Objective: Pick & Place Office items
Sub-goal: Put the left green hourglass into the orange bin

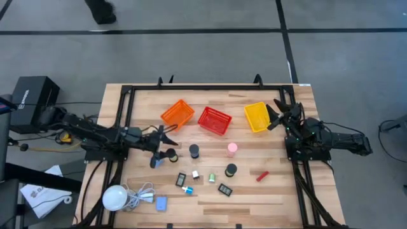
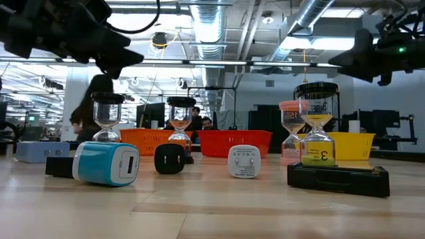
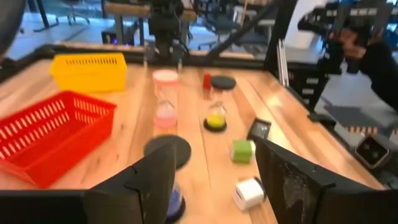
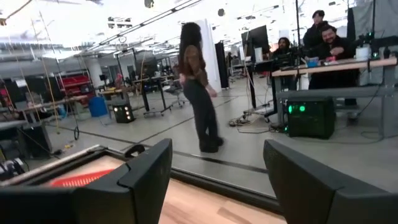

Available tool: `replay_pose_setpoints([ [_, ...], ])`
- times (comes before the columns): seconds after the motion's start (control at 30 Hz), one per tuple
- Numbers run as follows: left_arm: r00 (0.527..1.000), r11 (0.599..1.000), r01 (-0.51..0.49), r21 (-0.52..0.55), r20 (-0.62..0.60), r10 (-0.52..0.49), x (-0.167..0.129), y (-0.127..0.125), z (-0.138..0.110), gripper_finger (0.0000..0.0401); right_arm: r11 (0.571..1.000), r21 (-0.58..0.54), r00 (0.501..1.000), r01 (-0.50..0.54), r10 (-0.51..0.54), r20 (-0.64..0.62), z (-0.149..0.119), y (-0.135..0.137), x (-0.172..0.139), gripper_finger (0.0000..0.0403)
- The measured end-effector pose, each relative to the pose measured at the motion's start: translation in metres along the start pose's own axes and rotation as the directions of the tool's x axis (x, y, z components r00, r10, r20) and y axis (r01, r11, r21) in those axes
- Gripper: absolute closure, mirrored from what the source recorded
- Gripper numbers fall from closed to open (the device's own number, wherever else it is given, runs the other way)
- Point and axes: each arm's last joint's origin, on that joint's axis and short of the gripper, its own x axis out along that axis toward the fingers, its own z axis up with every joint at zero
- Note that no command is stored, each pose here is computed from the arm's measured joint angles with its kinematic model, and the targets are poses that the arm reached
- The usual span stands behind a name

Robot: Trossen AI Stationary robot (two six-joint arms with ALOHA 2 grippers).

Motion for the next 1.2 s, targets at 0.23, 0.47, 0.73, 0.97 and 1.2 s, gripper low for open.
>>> replay_pose_setpoints([
  [0.23, 0.997, 0.999, -0.034, 0.027, -0.064, 0.036, 0.006, -0.01, -0.012, 0.0172, 0.998, 0.014, 0.998, -0.064, 0.064, -0.027, -0.003, 0.002, 0.0, 0.0159],
  [0.47, 0.973, 0.98, -0.184, 0.072, -0.128, 0.192, 0.013, -0.008, -0.025, 0.0149, 0.986, 0.028, 0.986, -0.162, 0.163, -0.046, -0.005, 0.005, 0.0, 0.0159],
  [0.73, 0.97, 0.98, -0.177, 0.089, -0.152, 0.189, 0.014, -0.012, -0.03, 0.0116, 0.983, 0.071, 0.979, -0.17, 0.176, -0.103, -0.011, 0.004, -0.001, 0.0159],
  [0.97, 0.968, 0.981, -0.171, 0.097, -0.167, 0.185, 0.013, -0.016, -0.032, 0.011, 0.983, 0.068, 0.979, -0.169, 0.176, -0.108, -0.011, 0.004, -0.001, 0.0159],
  [1.2, 0.958, 0.976, -0.198, 0.085, -0.193, 0.211, 0.012, -0.014, -0.035, 0.0111, 0.983, 0.068, 0.979, -0.169, 0.176, -0.108, -0.011, 0.004, -0.001, 0.0159],
])
